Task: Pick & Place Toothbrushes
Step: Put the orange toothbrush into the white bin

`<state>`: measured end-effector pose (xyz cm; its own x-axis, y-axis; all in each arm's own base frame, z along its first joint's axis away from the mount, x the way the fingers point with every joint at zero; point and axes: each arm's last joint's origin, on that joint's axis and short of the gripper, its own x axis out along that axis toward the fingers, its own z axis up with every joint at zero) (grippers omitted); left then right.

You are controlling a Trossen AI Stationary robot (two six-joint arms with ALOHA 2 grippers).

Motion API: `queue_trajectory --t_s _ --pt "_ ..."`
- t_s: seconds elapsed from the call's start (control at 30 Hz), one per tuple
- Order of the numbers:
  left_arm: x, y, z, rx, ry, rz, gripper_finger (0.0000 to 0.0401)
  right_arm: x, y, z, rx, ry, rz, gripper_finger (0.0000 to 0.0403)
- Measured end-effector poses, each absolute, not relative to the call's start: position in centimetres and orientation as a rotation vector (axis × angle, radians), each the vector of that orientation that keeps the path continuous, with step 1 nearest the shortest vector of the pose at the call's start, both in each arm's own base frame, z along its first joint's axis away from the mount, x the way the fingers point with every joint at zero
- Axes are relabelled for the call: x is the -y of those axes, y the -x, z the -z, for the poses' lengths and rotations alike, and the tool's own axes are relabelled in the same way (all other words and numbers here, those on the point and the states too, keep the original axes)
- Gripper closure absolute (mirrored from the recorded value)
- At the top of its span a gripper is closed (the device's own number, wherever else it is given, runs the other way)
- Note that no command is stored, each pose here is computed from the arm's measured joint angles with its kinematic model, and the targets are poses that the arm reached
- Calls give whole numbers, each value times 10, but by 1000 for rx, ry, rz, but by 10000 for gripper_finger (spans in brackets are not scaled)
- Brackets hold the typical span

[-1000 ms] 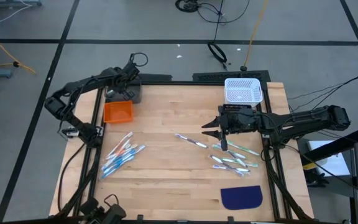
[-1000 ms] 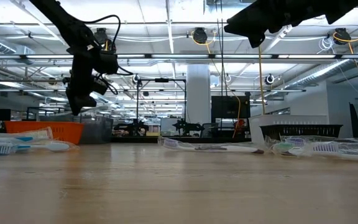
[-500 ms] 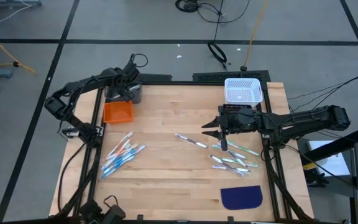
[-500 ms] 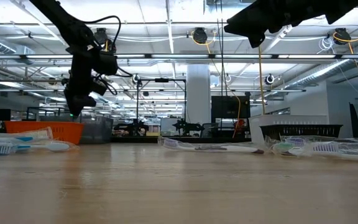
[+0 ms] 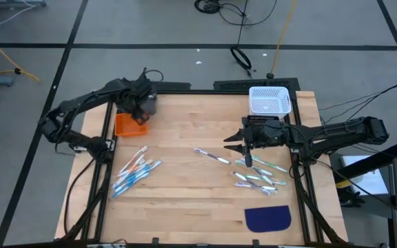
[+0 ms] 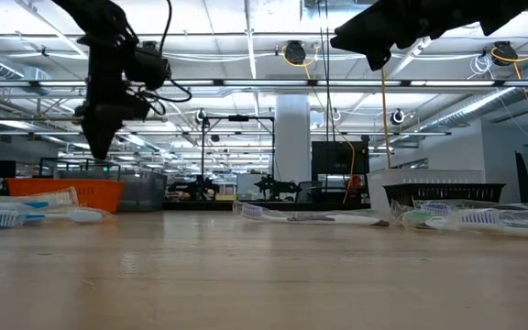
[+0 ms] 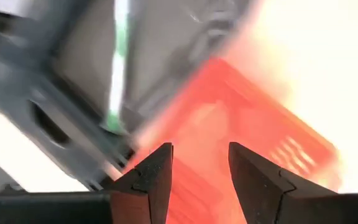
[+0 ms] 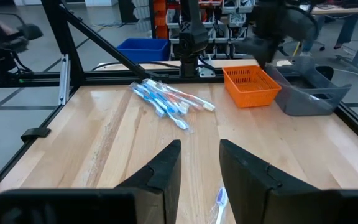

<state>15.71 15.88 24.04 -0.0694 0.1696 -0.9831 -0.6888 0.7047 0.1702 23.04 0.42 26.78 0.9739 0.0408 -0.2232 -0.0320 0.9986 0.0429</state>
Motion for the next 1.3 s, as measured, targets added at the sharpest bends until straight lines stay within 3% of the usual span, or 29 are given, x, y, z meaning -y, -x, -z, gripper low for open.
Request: queue_trajectory --t_s 0.3,0.47,0.77,1.3 --pt "-103 -167 -249 -1590 522 -654 242 -4 -230 -267 -234 -41 -37 303" --pt "-67 -175 -233 -1644 550 -571 242 -4 -230 -265 -251 -42 -36 303" --pt "-17 -172 -196 -1714 567 -609 242 -4 -230 -265 -260 -30 -38 303" --pt "8 -161 -154 -1656 600 -681 242 -4 -230 -265 -260 -23 -39 303"
